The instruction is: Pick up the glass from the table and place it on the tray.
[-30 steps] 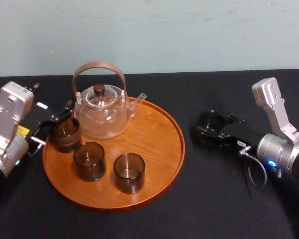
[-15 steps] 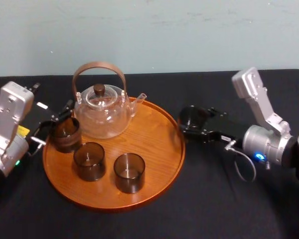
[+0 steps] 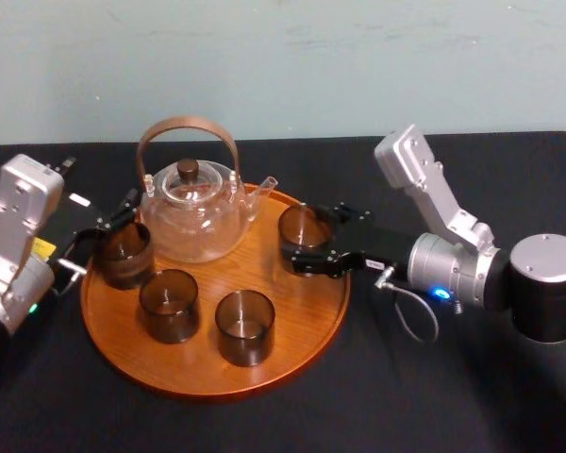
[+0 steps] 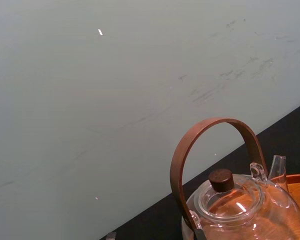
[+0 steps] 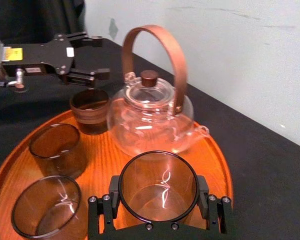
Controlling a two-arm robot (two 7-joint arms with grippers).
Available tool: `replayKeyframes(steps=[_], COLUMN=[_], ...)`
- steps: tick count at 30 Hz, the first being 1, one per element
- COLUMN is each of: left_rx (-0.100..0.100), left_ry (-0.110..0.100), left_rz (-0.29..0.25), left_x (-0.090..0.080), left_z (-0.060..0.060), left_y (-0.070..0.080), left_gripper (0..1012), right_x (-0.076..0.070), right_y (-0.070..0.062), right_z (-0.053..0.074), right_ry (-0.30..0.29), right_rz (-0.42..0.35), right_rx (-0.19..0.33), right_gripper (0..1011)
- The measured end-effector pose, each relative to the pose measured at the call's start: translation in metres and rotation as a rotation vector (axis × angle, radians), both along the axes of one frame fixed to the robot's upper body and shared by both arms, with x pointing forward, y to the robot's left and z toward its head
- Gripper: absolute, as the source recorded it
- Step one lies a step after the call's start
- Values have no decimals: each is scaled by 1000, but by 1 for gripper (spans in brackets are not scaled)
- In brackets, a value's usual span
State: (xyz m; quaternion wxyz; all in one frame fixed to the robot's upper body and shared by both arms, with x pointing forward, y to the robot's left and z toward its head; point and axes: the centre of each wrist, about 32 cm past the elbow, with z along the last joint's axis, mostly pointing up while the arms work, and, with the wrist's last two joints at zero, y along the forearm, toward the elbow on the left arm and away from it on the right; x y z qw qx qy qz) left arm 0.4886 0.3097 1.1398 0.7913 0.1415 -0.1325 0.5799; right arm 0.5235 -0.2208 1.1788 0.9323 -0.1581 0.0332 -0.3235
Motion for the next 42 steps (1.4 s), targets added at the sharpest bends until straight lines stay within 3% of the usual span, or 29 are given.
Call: replayKeyframes(steps=[14,30,42], left_rx=[0,0,0], left_ry=[0,0,0], left_rz=[0,0,0], left_x=[0,0,0], left_z=[0,0,0], left_y=[0,0,0], left_gripper=[1001,1001,1001], right_x=[6,11,11], right_y=[21,23,23], right_z=[-14,-30,-30], right_ry=[-4,25,27], right_rz=[75,66,63], right_rx=[8,12,13], right_gripper=[904,904,904])
